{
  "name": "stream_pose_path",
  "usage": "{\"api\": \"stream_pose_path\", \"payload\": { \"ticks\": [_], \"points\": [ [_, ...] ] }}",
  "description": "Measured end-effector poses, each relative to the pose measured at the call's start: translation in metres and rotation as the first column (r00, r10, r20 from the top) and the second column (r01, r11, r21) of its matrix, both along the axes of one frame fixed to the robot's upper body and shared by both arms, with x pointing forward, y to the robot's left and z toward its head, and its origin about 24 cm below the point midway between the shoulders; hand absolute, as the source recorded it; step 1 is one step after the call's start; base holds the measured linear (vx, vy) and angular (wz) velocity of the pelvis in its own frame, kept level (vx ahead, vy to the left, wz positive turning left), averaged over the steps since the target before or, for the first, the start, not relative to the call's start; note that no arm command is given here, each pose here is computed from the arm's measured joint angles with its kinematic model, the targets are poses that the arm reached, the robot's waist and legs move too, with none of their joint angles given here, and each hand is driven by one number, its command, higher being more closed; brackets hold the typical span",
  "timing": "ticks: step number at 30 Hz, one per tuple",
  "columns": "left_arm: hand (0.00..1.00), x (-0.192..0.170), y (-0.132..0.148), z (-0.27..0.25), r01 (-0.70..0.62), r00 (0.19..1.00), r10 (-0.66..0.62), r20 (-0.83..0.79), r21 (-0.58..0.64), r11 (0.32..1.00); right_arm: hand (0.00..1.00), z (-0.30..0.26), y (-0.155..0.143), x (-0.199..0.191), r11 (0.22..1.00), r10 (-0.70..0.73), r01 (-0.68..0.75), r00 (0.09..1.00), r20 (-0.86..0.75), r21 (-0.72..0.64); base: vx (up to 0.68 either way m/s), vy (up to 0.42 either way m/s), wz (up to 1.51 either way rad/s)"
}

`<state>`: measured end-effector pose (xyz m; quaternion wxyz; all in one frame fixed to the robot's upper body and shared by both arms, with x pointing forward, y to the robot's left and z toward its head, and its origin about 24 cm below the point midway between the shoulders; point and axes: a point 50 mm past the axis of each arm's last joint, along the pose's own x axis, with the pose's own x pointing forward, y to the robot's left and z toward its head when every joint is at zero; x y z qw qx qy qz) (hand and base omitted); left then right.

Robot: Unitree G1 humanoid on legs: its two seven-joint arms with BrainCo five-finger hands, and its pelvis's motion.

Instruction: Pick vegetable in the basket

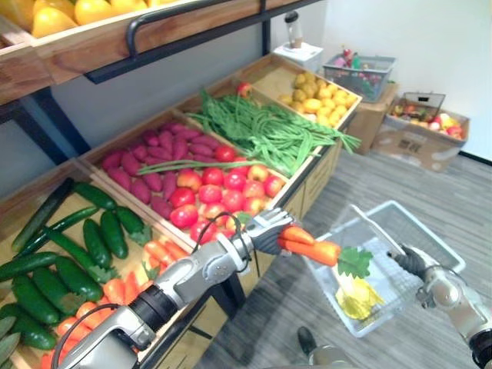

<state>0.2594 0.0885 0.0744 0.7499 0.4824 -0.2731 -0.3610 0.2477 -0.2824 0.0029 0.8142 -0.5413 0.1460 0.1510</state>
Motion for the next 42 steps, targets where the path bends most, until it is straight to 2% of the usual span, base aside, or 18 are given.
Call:
{"api": "stream_pose_path", "payload": {
  "ticks": [6,12,22,29,33,39,42],
  "points": [
    [1.00,-0.012,-0.015,-0.010,0.093,0.994,-0.092,-0.050,0.019,0.995,1.00,0.032,0.040,0.024,0.948,0.308,-0.299,0.948,0.081,-0.107,-0.02,-0.024,-0.33],
    [1.00,-0.016,-0.019,-0.012,0.139,0.988,-0.136,-0.071,0.044,0.989,1.00,0.066,0.054,0.038,0.866,0.476,-0.439,0.871,0.123,-0.240,-0.02,-0.031,-0.28],
    [1.00,-0.024,-0.025,-0.016,0.193,0.978,-0.187,-0.096,0.062,0.979,1.00,0.094,0.050,0.033,0.799,0.562,-0.497,0.818,0.126,-0.338,-0.04,-0.057,-0.10],
    [1.00,-0.027,-0.030,-0.017,0.207,0.974,-0.201,-0.103,0.052,0.977,1.00,0.103,0.061,0.029,0.774,0.606,-0.538,0.782,0.143,-0.335,-0.04,-0.062,0.00],
    [1.00,-0.027,-0.045,-0.016,0.207,0.973,-0.206,-0.105,-0.001,0.978,1.00,0.107,0.071,0.025,0.761,0.634,-0.578,0.758,0.151,-0.294,-0.05,-0.031,0.02],
    [1.00,-0.013,-0.056,-0.026,0.099,0.985,-0.104,-0.137,-0.040,0.994,1.00,0.110,0.083,0.019,0.754,0.654,-0.618,0.736,0.172,-0.222,-0.03,-0.014,0.00],
    [1.00,-0.001,-0.060,-0.026,0.057,0.990,-0.059,-0.125,-0.017,0.998,1.00,0.110,0.085,0.019,0.760,0.649,-0.622,0.740,0.176,-0.188,-0.03,-0.019,0.00]
  ]
}}
